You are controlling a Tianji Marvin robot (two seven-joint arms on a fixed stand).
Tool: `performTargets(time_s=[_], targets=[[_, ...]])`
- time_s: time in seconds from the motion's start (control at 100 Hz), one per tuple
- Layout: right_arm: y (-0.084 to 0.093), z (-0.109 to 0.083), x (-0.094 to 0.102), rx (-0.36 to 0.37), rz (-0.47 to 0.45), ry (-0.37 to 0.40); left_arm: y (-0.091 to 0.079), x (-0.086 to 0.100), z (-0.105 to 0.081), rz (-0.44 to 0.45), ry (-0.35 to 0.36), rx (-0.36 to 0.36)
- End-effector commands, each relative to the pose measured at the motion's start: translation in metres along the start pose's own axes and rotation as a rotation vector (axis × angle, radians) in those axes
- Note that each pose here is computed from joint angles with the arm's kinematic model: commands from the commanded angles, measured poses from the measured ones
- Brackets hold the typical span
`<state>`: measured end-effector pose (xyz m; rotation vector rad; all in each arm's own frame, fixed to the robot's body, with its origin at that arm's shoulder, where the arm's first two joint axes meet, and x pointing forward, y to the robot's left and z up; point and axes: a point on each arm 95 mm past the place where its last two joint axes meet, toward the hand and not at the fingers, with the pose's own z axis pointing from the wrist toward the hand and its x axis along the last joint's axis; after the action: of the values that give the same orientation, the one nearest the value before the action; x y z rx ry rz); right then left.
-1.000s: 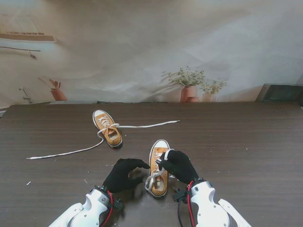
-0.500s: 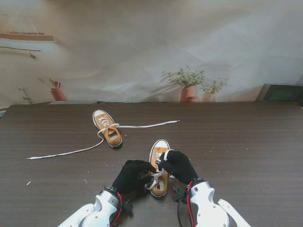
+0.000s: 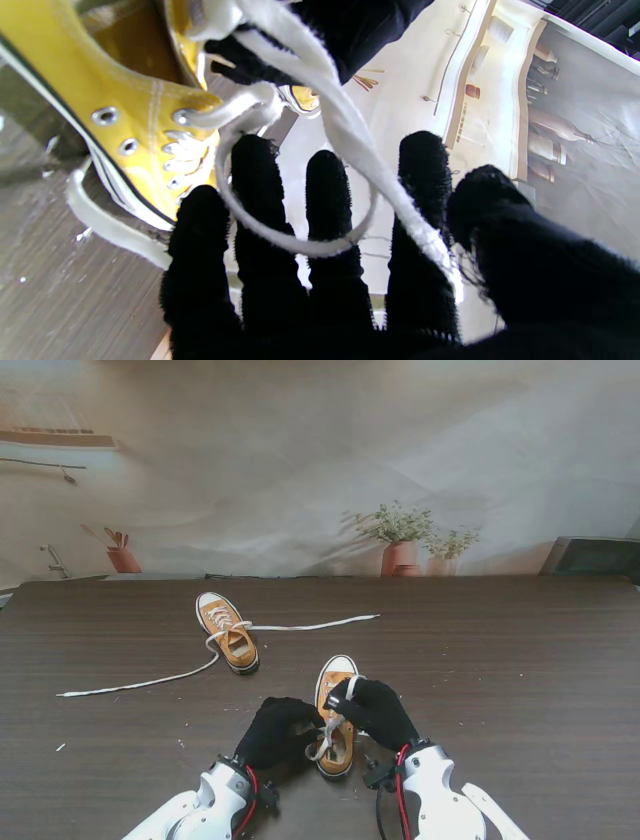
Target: Tie the shoelaces into a bow on the shoes
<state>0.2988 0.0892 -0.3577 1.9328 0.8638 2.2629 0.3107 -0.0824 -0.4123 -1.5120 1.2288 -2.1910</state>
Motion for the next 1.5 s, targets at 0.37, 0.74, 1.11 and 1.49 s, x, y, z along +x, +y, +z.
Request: performTargets(time_s=[0.37,0.74,1.11,1.49], targets=[[0.012,-0.006,0.0,-0.008,-0.129,0.024,-0.007,0.002,-0.002,0.017,0.009,0.016],[0.014,-0.007,0.0,0.004,-0.18,0.05,-0.013,0.001,-0.006,0.038,0.011,0.027],[0.015,-0.011,0.001,0.046,-0.241,0.087,-0.016,0.002,-0.01,0.043,0.018,0.03],[0.015,-0.015,0.004,0.047,-0.317,0.113,-0.016,0.002,-0.012,0.046,0.024,0.028]])
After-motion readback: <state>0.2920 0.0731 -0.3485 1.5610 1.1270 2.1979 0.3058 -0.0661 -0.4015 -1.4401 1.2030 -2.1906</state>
